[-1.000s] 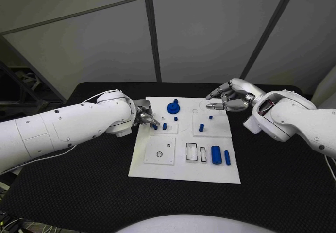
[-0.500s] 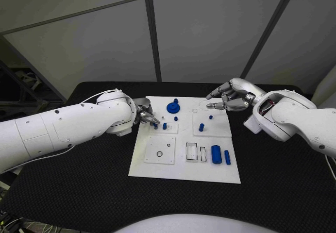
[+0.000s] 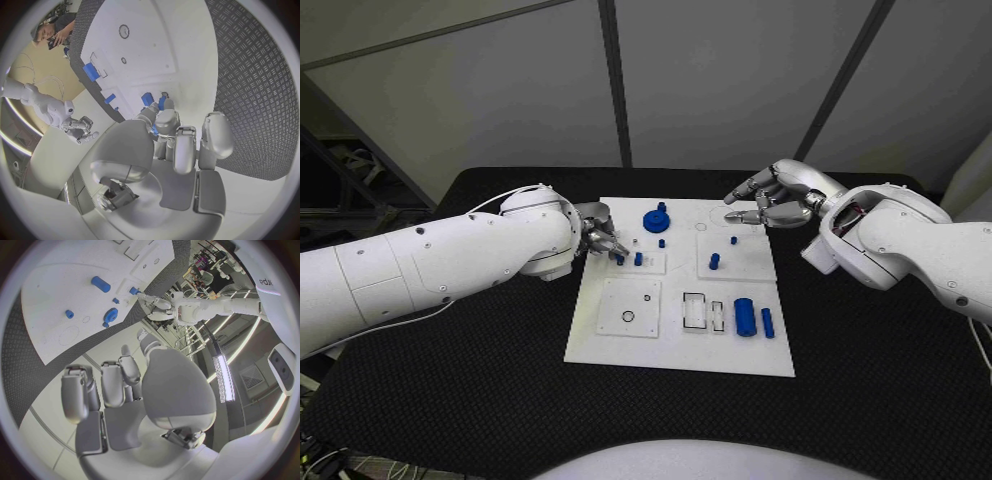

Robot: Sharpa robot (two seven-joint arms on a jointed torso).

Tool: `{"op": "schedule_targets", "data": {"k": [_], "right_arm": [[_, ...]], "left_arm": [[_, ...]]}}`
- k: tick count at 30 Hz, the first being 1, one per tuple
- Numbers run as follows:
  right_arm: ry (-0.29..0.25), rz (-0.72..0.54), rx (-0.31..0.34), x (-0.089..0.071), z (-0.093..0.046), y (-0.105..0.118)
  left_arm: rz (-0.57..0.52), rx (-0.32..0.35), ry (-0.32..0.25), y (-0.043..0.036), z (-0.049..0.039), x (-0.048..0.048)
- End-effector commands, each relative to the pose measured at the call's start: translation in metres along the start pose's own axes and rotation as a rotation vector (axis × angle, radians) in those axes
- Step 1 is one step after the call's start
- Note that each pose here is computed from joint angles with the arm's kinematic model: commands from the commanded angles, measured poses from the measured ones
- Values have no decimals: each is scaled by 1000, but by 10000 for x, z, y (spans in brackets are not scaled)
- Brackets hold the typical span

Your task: Assemble the parts on the task board

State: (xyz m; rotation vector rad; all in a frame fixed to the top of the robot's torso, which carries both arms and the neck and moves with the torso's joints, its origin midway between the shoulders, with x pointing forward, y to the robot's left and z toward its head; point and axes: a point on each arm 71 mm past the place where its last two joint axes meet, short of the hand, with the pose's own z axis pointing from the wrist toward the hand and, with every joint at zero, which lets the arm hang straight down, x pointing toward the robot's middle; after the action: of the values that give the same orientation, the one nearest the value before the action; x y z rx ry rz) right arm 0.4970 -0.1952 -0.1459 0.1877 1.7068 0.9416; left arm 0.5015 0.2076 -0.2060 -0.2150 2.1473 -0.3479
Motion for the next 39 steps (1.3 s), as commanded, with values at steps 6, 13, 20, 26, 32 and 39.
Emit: {"op": "schedule_targets", "data": {"k": [6, 13, 20, 26, 32, 39], "right_arm": [[6, 2, -12, -1, 4, 18], [8, 2, -12, 1, 5, 18], [10, 1, -12, 2, 6, 18], [11, 2, -12, 5, 8, 19], [12, 2, -12, 8, 11, 22], [13, 2, -14, 13, 15, 28]], "left_arm": [[22, 4, 20, -7, 11, 15], [30, 1, 34, -5, 17, 29], [38, -1, 47, -6, 17, 42], [44, -1, 58, -12, 19, 52], [49, -2, 67, -9, 20, 57], [49, -3, 66, -12, 28, 57]]}}
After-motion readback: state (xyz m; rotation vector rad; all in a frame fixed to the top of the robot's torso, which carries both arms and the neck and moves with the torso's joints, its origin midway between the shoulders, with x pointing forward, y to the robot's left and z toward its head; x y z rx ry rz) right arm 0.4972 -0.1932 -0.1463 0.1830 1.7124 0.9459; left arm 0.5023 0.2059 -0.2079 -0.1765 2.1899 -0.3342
